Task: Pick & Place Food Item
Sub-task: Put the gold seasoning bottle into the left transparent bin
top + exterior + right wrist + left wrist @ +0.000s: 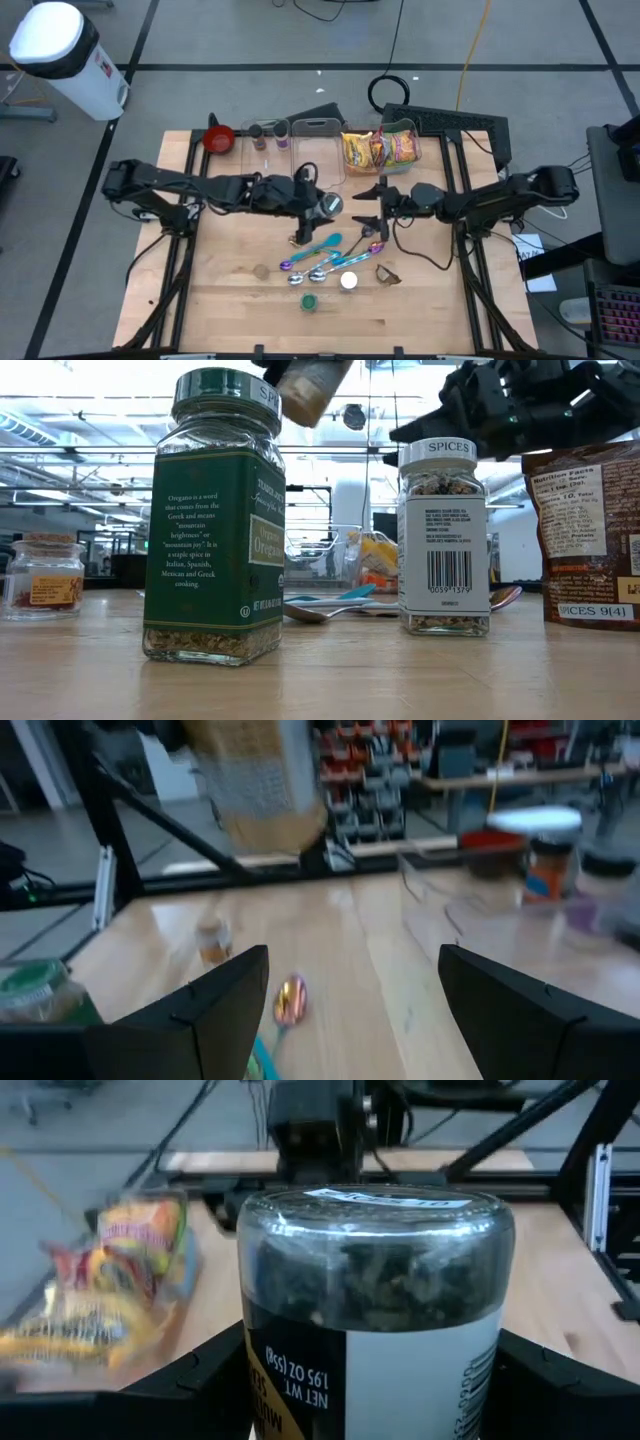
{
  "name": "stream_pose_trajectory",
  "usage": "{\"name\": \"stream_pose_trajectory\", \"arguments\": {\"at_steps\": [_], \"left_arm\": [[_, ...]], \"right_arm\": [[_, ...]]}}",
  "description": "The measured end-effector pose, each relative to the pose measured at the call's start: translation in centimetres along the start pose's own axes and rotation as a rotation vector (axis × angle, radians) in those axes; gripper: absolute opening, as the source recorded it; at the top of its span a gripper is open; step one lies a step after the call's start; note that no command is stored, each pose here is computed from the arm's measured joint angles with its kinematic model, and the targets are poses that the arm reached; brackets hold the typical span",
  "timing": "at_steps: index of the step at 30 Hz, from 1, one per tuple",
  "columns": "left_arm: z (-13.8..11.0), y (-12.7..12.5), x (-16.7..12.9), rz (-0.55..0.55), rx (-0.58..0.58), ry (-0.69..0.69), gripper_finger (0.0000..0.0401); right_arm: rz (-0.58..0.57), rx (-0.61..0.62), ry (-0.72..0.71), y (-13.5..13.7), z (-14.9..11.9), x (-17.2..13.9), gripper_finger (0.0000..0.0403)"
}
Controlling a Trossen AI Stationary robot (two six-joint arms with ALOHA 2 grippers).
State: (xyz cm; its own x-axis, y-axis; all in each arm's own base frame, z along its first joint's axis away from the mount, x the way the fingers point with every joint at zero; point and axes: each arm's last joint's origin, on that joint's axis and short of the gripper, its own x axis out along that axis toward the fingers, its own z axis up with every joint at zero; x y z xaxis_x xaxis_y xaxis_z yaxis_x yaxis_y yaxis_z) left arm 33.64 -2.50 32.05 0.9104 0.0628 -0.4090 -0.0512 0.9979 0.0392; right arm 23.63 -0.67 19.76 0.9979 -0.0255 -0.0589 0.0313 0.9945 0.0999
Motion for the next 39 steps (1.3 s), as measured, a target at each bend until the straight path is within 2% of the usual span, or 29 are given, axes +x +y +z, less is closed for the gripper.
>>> {"name": "stream_pose_trajectory", "arguments": {"at_steps": [4, 12, 14, 17, 19, 21, 28, 33, 39], "left_arm": [[-0.5, 0.6, 1.0, -0.025, 0.002, 0.019, 0.0276], [-3.4, 1.2, 3.8, 0.006, -0.06, 0.199, 0.0276], [-4.1, 1.3, 4.2, 0.016, -0.076, 0.252, 0.0276], [-5.0, 1.4, 4.7, 0.026, -0.094, 0.314, 0.0276], [-5.3, 1.6, 4.8, 0.032, -0.099, 0.336, 0.0276], [-5.4, 1.6, 5.0, 0.031, -0.099, 0.337, 0.0276], [-5.9, 1.7, 5.2, 0.018, -0.087, 0.37, 0.0276], [-5.9, 1.8, 5.2, 0.016, -0.089, 0.373, 0.0276], [-5.9, 1.8, 5.2, -0.027, -0.101, 0.378, 0.0276]], "right_arm": [[0.013, -0.039, -0.032, 0.2, -0.2, 0.4, 0.0283], [0.015, -0.033, -0.143, 0.0, 1.5, 0.6, 0.0283], [0.045, -0.025, -0.103, -0.1, 2.2, 1.2, 0.0283], [0.044, -0.008, 0.053, -0.3, 2.9, 2.4, 0.029], [0.026, -0.03, 0.16, -0.4, 3.5, 3.2, 0.0303], [0.022, -0.054, 0.209, -0.5, 4.0, 4.0, 0.0321], [0.043, -0.122, 0.239, -0.4, 3.9, 5.7, 0.0377], [0.142, -0.109, 0.247, -0.3, 2.7, 6.8, 0.0384], [0.139, -0.114, 0.207, -0.4, 2.5, 7.3, 0.0379]]}}
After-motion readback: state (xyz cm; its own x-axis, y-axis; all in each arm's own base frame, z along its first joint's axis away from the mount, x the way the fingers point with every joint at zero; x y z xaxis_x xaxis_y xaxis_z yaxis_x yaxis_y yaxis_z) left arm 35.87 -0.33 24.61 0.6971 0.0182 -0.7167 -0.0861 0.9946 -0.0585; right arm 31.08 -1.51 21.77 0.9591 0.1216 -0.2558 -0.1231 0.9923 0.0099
